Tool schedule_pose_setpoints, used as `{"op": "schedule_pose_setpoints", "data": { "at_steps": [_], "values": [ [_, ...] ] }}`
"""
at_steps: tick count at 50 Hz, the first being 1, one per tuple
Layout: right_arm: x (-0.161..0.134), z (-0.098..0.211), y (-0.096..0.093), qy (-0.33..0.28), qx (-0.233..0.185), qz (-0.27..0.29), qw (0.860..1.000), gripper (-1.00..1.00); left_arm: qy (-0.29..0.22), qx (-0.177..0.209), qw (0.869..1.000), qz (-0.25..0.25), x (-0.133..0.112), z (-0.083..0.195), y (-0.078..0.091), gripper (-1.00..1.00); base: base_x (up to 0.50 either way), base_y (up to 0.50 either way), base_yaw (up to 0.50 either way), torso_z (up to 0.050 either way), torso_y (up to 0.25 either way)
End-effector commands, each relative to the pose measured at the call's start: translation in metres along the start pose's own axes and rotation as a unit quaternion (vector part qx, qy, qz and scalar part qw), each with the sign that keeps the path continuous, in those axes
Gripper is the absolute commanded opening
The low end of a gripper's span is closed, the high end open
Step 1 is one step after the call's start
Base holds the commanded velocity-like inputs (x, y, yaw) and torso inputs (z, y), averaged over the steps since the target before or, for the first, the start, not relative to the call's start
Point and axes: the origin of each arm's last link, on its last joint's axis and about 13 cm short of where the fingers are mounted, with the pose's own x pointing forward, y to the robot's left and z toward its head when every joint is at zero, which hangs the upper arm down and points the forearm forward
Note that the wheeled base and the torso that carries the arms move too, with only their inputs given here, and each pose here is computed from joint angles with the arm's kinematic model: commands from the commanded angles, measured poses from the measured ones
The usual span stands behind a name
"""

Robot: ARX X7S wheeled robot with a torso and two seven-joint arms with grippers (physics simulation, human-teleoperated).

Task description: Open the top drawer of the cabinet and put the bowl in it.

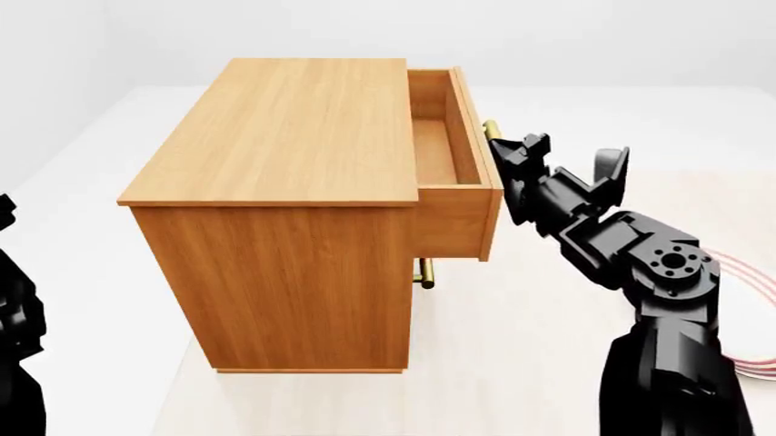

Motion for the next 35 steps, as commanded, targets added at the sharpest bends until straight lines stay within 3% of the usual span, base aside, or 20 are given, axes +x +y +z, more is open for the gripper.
{"op": "schedule_pose_setpoints", "data": {
  "at_steps": [1,21,35],
  "values": [
    [0.001,-0.002,0.002,0.014,0.013,0.040,0.999,1.00,-0.002,0.000,1.000,-0.001,0.000,0.001,-0.001,1.00,0.00,0.00,0.00,0.000,0.000],
    [0.001,0.003,-0.002,-0.020,0.004,0.020,1.000,1.00,-0.005,0.001,1.000,-0.001,0.000,0.002,-0.002,1.00,0.00,0.00,0.00,0.000,0.000],
    [-0.011,0.026,0.013,-0.082,-0.017,0.013,0.996,1.00,-0.005,0.001,1.000,0.000,0.000,0.002,-0.001,1.00,0.00,0.00,0.00,0.000,0.000]
  ]
}}
